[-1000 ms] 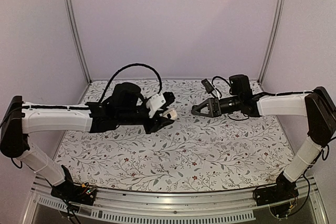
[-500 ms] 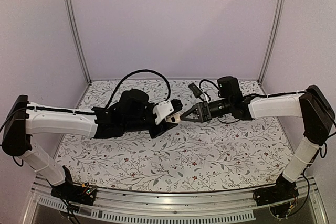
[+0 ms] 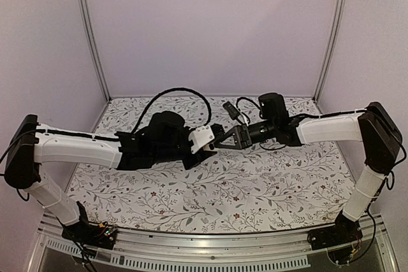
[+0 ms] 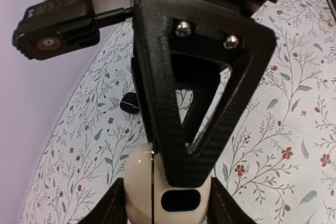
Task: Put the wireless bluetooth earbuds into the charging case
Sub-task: Pass from the left arm to the right
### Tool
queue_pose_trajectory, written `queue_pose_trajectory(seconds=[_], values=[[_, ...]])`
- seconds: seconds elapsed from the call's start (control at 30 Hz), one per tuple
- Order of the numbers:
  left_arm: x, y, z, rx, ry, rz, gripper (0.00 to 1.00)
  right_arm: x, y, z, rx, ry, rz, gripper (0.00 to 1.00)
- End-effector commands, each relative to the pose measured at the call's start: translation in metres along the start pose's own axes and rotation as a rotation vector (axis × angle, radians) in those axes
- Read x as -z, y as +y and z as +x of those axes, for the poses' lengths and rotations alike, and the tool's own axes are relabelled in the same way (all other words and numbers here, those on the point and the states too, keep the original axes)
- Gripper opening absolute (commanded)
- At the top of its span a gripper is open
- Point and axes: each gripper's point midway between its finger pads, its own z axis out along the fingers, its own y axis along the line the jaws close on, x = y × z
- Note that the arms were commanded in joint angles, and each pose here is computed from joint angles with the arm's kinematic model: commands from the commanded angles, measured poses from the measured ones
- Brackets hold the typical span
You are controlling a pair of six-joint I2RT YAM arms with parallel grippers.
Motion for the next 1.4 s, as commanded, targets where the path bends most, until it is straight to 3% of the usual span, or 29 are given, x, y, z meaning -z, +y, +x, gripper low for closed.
queue_pose_trajectory(seconds=[0.0,0.43,0.73,0.97,1.2,1.37], values=[[-0.002,0.002,-0.017,-0.011,-0.04,-0.022,0.33,-0.007,0.007,-0.003,0.021,0.009,-0.039,0.38],[-0.001,0.004,-0.022,-0.024,-0.055,-0.071,0.33,-0.013,0.006,0.0,0.002,0.013,-0.056,0.24],[-0.005,-0.002,-0.019,-0.041,-0.033,-0.081,0.33,-0.016,0.004,-0.004,-0.006,0.001,-0.057,0.19],[-0.006,-0.006,-0.023,-0.041,-0.062,-0.075,0.33,-0.014,0.005,-0.009,-0.005,-0.013,-0.045,0.21],[-0.002,-0.004,-0.033,-0.039,-0.084,-0.083,0.33,-0.012,0.01,-0.011,0.011,-0.019,-0.048,0.16],[0.004,-0.005,-0.033,-0.035,-0.088,-0.088,0.4,-0.011,0.012,-0.012,0.022,-0.02,-0.05,0.13]])
